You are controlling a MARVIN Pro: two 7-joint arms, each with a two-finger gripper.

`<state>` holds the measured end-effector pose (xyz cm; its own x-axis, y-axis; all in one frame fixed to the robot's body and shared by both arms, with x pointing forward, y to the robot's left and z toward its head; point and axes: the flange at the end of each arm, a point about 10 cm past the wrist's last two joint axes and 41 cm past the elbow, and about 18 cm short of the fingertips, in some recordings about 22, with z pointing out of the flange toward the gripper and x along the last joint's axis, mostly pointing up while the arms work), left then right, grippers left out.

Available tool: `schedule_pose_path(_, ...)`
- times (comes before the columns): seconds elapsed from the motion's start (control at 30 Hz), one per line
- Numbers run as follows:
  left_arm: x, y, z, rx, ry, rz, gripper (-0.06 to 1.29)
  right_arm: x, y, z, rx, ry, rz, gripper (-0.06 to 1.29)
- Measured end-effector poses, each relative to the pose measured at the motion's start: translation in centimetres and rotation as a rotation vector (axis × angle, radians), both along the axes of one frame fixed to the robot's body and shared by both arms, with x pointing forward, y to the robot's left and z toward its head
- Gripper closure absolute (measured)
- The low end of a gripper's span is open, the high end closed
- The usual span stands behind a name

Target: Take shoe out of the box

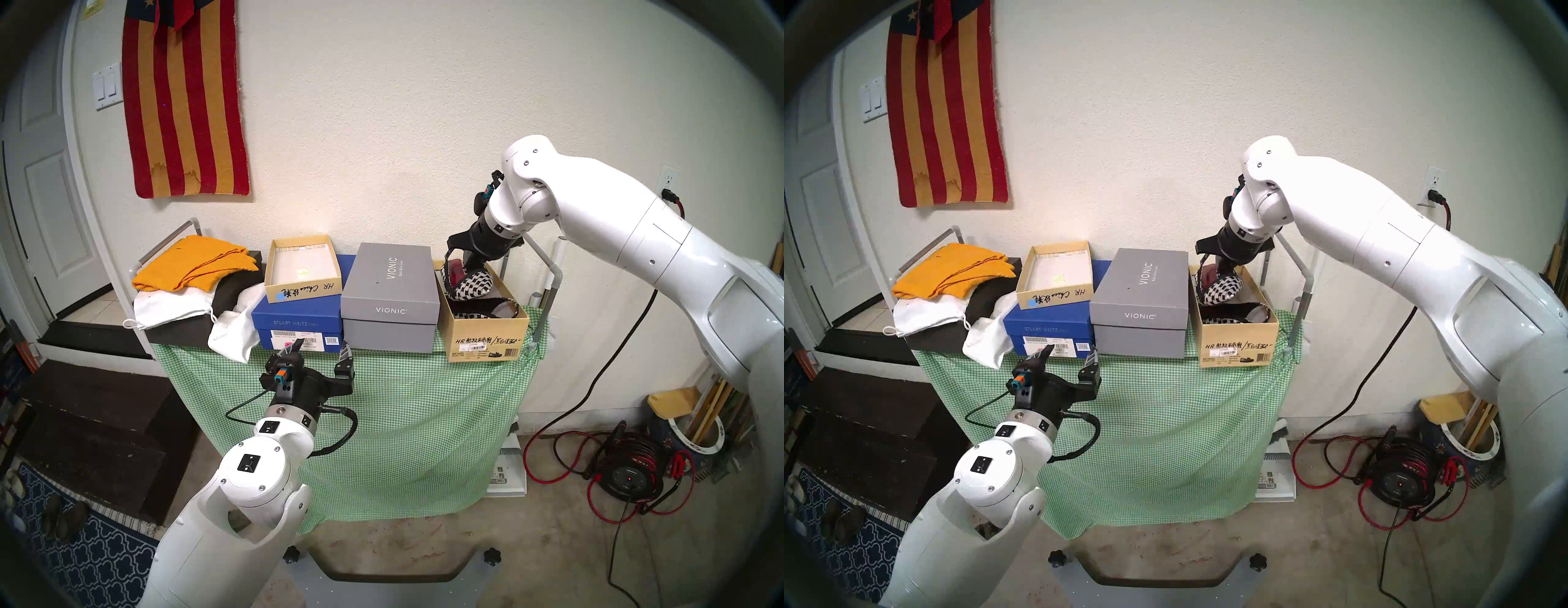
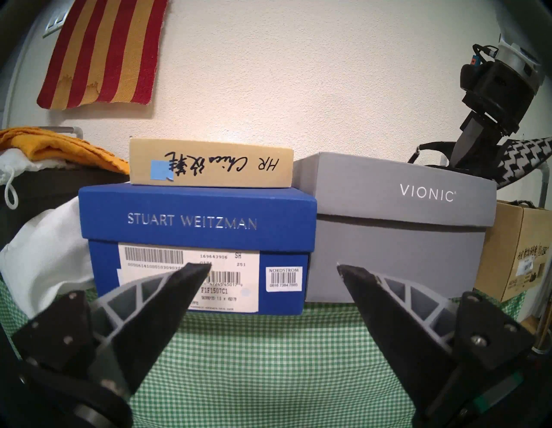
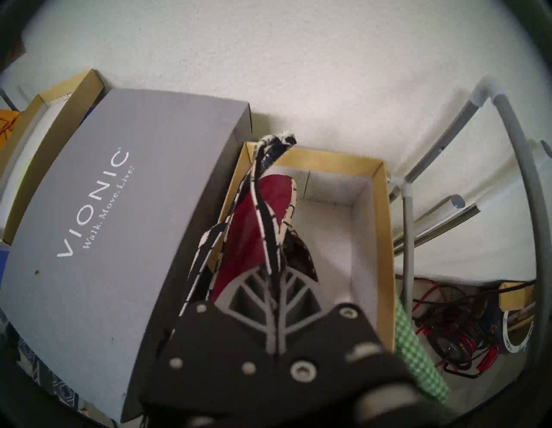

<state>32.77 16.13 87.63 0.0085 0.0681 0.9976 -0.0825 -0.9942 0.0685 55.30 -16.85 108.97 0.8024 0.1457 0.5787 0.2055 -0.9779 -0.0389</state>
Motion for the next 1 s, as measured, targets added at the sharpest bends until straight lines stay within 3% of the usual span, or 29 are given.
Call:
schedule_pose_path(0.2,0.0,0.0,0.0,0.000,0.000,0.000,0.00,-0.8,-1.0,-0.9,0.062,0.095,-0.015,1.25)
schedule_pose_path(0.33,0.0,0.0,0.0,0.000,0.000,0.000,0.00,-1.3,-0.7,-0.3,0.088,0.118,-0.001,1.25)
schedule_pose_path(0.73,0.0,0.0,0.0,0.000,0.000,0.000,0.00,-2.4,1.9,4.7,0.089,0.044,0.072,1.25)
schedule_pose_path(1.0,0.0,0.0,0.0,0.000,0.000,0.000,0.00,-2.6,3.0,5.9,0.044,0.034,0.091,1.25)
